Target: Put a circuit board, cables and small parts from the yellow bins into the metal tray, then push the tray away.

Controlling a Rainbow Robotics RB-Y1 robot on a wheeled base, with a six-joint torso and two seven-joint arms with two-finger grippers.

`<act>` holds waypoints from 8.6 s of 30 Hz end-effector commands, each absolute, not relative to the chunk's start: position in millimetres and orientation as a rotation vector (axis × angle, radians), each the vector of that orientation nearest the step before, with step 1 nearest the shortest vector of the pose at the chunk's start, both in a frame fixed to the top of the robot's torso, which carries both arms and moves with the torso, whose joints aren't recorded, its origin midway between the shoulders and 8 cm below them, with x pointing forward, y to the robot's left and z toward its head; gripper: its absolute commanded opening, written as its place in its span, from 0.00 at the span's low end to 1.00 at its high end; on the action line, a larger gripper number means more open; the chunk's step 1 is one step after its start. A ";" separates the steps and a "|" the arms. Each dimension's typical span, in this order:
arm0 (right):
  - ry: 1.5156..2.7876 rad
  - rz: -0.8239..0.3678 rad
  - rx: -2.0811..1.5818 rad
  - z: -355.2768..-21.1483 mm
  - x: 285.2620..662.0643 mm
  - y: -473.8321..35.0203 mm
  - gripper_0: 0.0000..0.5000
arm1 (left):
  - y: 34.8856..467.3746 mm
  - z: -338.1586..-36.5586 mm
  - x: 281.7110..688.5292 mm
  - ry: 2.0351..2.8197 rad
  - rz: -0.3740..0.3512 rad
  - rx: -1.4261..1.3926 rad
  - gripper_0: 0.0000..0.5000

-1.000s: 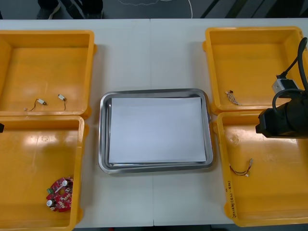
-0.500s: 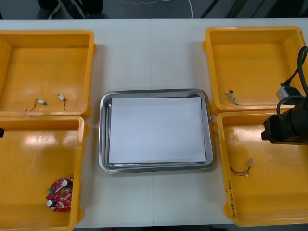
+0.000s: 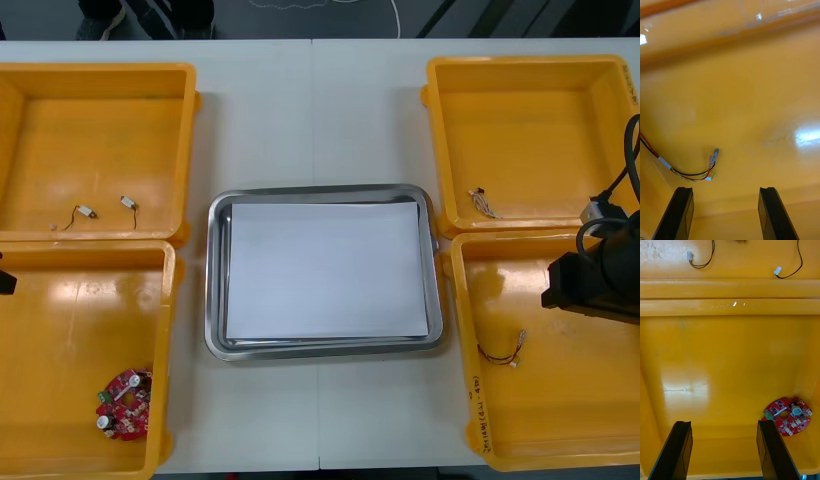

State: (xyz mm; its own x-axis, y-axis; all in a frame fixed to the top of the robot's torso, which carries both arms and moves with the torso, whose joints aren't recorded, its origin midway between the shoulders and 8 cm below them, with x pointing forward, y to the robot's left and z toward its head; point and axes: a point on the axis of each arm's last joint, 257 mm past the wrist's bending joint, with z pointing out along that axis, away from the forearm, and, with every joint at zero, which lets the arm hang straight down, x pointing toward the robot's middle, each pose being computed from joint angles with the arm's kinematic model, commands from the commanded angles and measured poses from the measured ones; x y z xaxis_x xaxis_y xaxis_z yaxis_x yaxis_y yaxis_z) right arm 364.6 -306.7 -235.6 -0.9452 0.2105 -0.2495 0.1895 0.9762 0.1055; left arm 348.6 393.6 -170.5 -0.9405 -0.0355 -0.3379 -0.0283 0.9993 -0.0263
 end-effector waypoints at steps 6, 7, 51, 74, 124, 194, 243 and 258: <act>2.848 0.149 0.357 -263.0 354.2 -306.5 1.00 | 360.3 -189.7 320.5 2.767 -0.197 -0.558 1.00; 2.843 0.151 0.359 -265.0 354.8 -305.5 1.00 | 357.3 -191.1 318.7 2.764 -0.209 -0.583 1.00; 2.762 0.075 0.446 -327.8 347.4 -293.6 1.00 | 308.1 -281.0 284.8 2.708 -0.227 -0.918 1.00; 2.748 0.096 0.493 -339.7 345.9 -289.7 0.62 | 303.2 -319.7 284.6 2.688 -0.187 -0.812 1.00; 2.744 -0.049 0.138 -295.5 348.0 -409.7 0.00 | 297.2 -358.4 274.5 2.731 -0.220 -0.745 0.42; 2.518 -0.120 -1.115 -327.8 339.2 -347.8 1.00 | 318.6 -129.5 381.9 2.439 -0.235 -0.638 0.00; 2.528 -0.172 -1.080 -356.9 354.2 -345.2 0.00 | 139.5 -202.9 425.6 2.736 -0.107 -0.222 0.00; 2.566 -0.091 -0.927 -296.4 362.4 -323.7 0.00 | 101.9 -229.4 434.5 2.719 -0.137 -0.098 0.00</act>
